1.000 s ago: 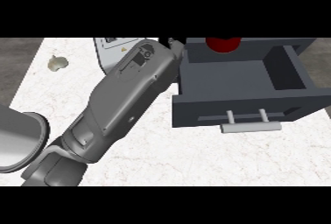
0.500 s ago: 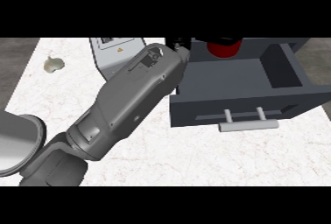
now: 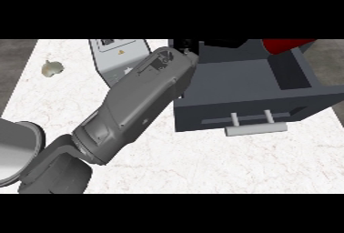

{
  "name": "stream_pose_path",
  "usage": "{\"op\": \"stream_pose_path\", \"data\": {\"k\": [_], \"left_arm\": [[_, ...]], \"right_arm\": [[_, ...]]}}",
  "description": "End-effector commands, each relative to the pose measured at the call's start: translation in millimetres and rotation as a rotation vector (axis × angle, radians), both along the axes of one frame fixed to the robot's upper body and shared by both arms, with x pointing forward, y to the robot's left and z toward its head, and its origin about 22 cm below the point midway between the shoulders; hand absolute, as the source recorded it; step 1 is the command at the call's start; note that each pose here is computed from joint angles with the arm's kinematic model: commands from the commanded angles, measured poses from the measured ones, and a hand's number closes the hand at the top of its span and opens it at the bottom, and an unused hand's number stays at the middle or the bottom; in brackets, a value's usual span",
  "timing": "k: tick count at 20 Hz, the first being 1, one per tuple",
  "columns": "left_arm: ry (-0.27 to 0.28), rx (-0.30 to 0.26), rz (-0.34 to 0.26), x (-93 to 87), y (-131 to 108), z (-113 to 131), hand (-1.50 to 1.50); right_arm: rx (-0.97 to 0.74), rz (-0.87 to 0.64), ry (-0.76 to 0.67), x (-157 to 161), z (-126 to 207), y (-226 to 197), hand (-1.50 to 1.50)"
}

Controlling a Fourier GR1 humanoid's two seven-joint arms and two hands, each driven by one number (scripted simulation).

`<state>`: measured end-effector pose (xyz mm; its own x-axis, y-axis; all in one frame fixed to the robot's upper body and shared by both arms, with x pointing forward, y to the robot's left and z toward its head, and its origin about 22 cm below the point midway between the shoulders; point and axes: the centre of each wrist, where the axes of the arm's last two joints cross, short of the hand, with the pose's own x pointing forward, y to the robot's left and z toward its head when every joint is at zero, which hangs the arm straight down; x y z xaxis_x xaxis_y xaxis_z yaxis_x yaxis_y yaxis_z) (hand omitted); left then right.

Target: Pick up the can, place it into the drawer and close the drawer

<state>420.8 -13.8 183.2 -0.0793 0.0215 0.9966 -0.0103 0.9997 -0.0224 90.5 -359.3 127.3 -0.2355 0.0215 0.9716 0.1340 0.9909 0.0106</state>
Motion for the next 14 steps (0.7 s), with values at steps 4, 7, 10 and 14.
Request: {"op": "stream_pose_path", "data": {"k": [4,7,10,14], "left_arm": [[0.008,0.024,0.046,-1.8,-2,-9,-1.5],[0.015,0.014,0.055,-4.4,1,-22,-1.5],[0.018,0.005,0.079,-0.6,2,-17,-1.5],[0.005,-0.012,0.104,-1.0,1,-18,-1.5]], "right_arm": [[0.002,0.01,-0.025,5,-4,10,-1.5],[0.001,0.006,-0.023,3,15,13,-1.5],[0.004,0.014,-0.003,3,-8,3,-1.5],[-0.003,0.051,-0.011,8,12,5,-1.5]]}}
